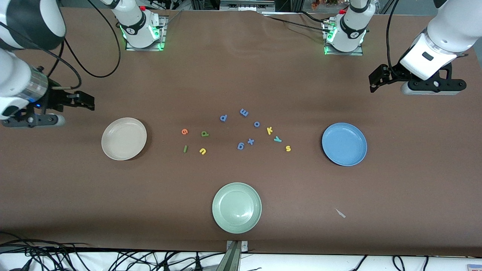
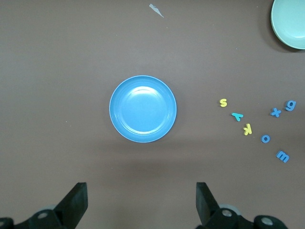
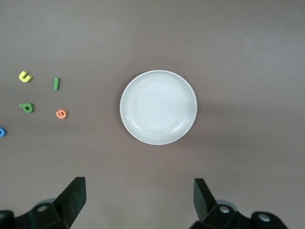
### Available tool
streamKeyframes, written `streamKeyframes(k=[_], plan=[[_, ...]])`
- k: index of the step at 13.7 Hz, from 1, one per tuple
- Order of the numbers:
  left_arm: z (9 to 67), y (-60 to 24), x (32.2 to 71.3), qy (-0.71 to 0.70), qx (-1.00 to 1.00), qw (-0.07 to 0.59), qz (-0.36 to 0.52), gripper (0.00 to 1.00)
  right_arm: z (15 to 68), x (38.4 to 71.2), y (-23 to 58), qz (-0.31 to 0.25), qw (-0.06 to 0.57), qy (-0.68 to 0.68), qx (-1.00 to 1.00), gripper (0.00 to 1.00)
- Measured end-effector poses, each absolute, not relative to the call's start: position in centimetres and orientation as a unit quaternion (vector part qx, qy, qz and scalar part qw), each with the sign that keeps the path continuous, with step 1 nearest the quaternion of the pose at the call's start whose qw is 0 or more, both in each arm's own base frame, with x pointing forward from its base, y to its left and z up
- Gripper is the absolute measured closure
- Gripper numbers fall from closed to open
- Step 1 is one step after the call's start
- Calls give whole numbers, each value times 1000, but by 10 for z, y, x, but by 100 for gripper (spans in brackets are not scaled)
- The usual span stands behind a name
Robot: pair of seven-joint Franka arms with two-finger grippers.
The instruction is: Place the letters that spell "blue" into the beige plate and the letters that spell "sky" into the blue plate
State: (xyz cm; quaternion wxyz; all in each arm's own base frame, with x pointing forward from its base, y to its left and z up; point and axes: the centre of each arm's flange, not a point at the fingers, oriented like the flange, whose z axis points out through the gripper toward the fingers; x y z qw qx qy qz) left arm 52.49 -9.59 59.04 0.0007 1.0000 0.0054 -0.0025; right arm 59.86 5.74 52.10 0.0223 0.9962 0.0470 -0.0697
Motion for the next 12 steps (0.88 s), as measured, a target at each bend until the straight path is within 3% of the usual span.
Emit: streamKeyframes(k=[7, 12], plan=[[591, -96, 525, 5, 1000, 1, -2, 0, 421, 634, 120, -77, 19, 92, 993, 0], [591, -95, 525, 6, 1000, 1, -2, 0, 325, 655, 149, -80, -10, 40, 996, 0]])
